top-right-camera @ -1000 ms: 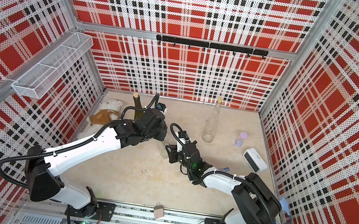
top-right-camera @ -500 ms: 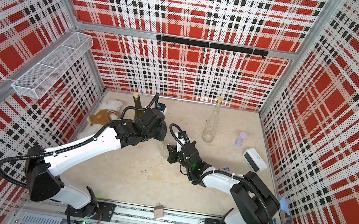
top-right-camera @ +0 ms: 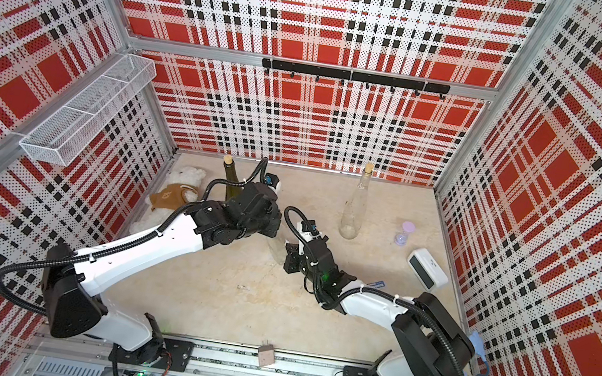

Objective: Remove the label from the bottle
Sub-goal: Tear open the label from the bottle.

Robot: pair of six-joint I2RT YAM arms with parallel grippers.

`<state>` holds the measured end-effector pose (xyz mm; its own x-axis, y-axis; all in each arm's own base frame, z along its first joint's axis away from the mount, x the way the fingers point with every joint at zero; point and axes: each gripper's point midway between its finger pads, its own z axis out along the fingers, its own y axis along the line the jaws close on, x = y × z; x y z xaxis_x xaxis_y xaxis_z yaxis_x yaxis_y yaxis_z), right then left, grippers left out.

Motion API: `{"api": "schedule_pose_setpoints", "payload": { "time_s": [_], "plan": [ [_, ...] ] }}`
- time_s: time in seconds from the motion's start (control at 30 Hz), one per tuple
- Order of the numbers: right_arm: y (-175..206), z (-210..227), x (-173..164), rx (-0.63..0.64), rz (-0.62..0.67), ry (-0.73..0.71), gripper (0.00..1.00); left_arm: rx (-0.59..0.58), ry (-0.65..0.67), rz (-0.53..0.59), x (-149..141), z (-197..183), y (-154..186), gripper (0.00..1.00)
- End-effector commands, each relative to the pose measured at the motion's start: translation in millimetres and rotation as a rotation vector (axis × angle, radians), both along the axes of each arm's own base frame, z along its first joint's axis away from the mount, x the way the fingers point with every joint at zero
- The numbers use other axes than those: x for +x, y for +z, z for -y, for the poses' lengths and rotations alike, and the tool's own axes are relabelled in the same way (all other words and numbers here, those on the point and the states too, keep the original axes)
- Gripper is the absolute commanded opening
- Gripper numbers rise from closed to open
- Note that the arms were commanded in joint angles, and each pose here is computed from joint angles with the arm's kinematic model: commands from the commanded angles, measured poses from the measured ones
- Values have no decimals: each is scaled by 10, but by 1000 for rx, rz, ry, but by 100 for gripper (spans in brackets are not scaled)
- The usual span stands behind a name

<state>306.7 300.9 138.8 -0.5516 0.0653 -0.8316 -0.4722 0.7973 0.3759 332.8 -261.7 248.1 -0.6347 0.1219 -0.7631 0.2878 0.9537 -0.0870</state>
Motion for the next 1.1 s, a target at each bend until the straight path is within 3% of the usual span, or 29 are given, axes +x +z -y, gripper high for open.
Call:
{"api": "schedule_pose_setpoints", "payload": {
  "time_s": [0.0, 0.37, 0.83, 0.87, 0.97, 1.07],
  "plan": [
    [59, 222, 99, -16, 24, -99, 0, 38, 30, 23, -3, -150, 119, 22],
    [67, 417, 107, -30, 21, -126, 0, 73, 24, 25, -11, -195, 129, 21],
    [-60, 391, 21, -68, -9, -26, 0, 79, -82, 4, -56, -20, 89, 21],
    [-41, 392, 13, -62, -1, -15, 2, 76, -87, 3, -60, -14, 92, 21],
    [44, 453, 15, 7, -7, 21, 30, 51, -112, -6, -65, 28, 86, 21],
    [223, 631, 17, 145, -2, 76, 41, 56, -201, 6, -90, 122, 79, 21]
  ]
}}
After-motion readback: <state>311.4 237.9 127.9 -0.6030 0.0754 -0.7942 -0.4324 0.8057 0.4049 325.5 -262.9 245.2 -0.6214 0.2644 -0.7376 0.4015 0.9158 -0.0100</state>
